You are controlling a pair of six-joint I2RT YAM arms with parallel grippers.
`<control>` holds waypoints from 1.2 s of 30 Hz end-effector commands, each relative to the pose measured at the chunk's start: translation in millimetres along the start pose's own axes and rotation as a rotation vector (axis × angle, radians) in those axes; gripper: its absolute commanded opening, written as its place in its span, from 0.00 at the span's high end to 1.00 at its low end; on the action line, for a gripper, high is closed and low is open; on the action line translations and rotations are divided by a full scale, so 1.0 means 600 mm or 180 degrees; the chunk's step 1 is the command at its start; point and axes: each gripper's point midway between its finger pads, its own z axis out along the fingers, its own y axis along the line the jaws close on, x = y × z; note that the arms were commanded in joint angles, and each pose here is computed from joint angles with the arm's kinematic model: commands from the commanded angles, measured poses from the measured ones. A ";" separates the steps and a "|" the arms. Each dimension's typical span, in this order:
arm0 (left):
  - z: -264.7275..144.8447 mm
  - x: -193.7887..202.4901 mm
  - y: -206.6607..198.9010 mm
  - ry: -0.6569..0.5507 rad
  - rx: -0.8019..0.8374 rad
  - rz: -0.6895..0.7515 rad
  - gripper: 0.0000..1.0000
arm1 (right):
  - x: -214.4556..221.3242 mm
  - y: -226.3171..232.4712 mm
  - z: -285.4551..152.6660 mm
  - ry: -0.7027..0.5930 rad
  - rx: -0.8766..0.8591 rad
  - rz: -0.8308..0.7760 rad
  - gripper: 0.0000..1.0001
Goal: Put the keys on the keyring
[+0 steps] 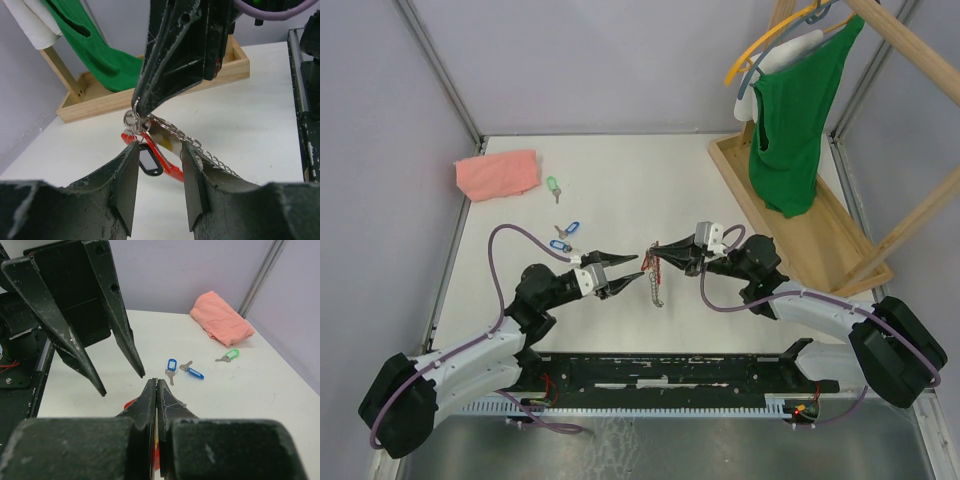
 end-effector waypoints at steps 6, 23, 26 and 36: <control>0.009 -0.040 0.026 -0.0296 -0.0107 -0.0100 0.56 | -0.031 0.011 0.000 -0.0159 -0.0159 -0.0155 0.99; 0.031 -0.036 0.019 -0.0264 0.0205 -0.0143 0.64 | -0.033 0.031 0.006 -0.0147 -0.0432 -0.0059 0.99; 0.034 -0.030 0.013 -0.0213 0.0312 -0.0158 0.67 | -0.036 0.033 0.008 -0.0166 -0.0473 -0.0045 0.99; 0.042 -0.008 -0.010 -0.0062 0.0636 -0.0240 0.78 | -0.044 0.037 0.012 -0.0230 -0.0548 -0.0018 0.99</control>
